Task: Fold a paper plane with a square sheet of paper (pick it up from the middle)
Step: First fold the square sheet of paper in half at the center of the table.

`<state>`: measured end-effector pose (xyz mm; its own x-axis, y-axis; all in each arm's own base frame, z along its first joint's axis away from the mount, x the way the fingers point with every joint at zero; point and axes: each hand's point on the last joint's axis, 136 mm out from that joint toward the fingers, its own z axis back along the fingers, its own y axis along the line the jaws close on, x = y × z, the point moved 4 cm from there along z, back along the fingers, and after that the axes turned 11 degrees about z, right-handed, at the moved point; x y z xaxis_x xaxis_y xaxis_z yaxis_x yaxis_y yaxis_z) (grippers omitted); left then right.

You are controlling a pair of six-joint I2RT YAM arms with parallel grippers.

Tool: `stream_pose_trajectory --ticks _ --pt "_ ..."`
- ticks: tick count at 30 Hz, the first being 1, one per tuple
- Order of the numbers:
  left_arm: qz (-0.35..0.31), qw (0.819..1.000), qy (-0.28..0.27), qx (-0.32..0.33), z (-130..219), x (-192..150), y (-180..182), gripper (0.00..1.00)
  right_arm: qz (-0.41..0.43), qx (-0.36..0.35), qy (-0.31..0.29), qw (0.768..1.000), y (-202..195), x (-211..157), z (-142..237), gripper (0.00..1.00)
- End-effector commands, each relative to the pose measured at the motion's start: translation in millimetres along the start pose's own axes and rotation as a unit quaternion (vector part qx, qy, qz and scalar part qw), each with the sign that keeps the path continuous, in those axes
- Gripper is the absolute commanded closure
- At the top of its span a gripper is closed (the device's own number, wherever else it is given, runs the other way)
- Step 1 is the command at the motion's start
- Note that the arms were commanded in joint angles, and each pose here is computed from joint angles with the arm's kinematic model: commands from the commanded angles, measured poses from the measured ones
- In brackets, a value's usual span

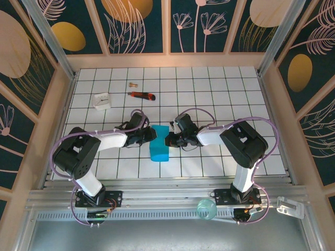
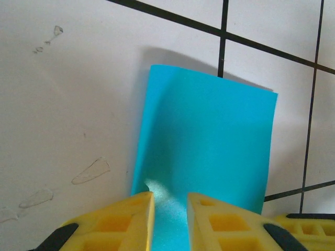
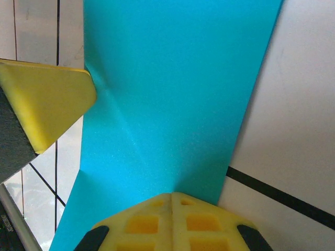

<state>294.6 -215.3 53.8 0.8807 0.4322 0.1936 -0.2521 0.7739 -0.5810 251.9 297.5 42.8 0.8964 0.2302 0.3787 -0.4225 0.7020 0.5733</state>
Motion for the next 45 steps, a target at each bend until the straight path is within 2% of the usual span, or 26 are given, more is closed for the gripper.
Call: stream_pose_trajectory --ticks 1,7,12,15,20,24,28,39,42,45 --pt "-0.012 1.0 0.001 -0.008 1 6 -9 0.74 -0.04 -0.137 0.096 0.985 -61 -64 -5 1.0" --pt "0.005 0.999 0.025 0.032 -17 -9 21 0.75 -0.04 -0.139 0.094 0.985 -61 -64 -4 1.0" --pt "-0.006 0.998 0.008 0.067 -14 -4 34 0.75 -0.039 -0.139 0.095 0.985 -62 -64 -4 1.0" --pt "-0.015 0.998 -0.006 0.069 -8 4 27 0.75 -0.039 -0.141 0.096 0.985 -62 -65 -4 1.0" --pt "-0.021 0.999 -0.029 0.014 12 18 -8 0.72 -0.039 -0.141 0.094 0.985 -62 -64 -3 1.0" --pt "-0.021 0.998 -0.013 -0.059 18 17 -36 0.69 -0.038 -0.141 0.094 0.985 -62 -63 -3 1.0" --pt "-0.022 0.996 0.015 -0.086 9 13 -44 0.69 -0.038 -0.142 0.092 0.985 -62 -61 -2 1.0" --pt "-0.018 1.0 -0.003 0.007 -28 32 -8 0.77 -0.039 -0.144 0.093 0.984 -64 -62 -1 1.0" --pt "-0.013 1.0 -0.002 0.014 -30 34 0 0.77 -0.04 -0.145 0.094 0.984 -65 -64 0 1.0" --pt "-0.013 1.0 0.002 -0.005 -27 35 -8 0.76 -0.042 -0.146 0.093 0.984 -65 -65 1 1.0"
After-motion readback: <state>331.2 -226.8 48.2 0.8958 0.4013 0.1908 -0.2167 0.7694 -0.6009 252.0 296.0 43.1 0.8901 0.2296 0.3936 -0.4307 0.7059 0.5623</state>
